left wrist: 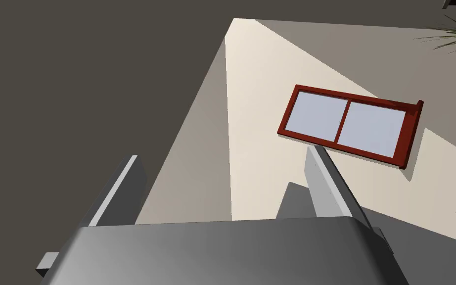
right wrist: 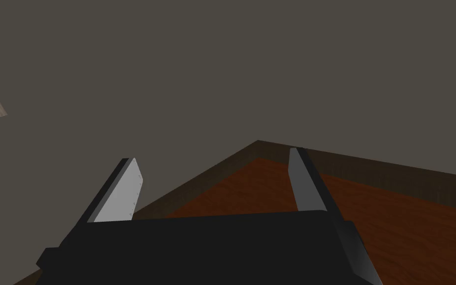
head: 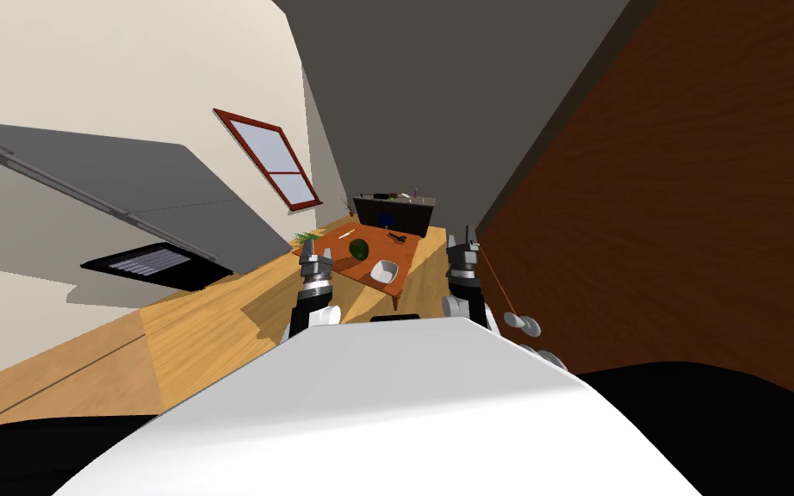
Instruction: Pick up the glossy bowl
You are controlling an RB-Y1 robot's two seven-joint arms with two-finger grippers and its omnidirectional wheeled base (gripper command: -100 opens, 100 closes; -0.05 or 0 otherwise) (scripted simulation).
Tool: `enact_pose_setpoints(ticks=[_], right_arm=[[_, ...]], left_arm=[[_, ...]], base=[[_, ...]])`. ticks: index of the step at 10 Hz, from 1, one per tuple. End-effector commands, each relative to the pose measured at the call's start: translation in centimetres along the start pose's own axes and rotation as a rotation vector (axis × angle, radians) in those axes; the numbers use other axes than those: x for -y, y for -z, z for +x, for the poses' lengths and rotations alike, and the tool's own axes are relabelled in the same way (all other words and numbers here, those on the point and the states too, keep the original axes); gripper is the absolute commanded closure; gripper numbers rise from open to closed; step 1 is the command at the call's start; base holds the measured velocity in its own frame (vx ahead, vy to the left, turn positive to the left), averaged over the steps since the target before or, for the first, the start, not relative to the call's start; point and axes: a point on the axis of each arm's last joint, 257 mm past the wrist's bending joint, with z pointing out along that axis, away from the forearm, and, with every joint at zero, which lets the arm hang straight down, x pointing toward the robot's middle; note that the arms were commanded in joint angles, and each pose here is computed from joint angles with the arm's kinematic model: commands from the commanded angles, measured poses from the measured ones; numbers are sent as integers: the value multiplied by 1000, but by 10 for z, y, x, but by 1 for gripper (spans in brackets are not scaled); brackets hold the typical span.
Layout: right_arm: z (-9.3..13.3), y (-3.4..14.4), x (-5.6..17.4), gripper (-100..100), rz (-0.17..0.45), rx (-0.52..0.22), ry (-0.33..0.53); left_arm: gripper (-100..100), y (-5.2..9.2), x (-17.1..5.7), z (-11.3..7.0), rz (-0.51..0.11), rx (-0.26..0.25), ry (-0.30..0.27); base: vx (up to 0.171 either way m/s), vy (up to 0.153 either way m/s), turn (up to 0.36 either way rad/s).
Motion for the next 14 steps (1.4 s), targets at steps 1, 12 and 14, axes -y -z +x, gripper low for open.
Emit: enact_pose_setpoints(ticks=[1, 12, 14], right_arm=[[0, 0, 0, 0, 0, 0, 0], [0, 0, 0, 0, 0, 0, 0], [0, 0, 0, 0, 0, 0, 0]], left_arm=[[-100, 0, -4, 4, -15, -34, -19], [-100, 6, -79, 19, -269, -181, -121], [-100, 9, -95, 19, -323, -185, -128]], base=[[-6, 2, -6], [-33, 14, -13], [-36, 18, -13]])
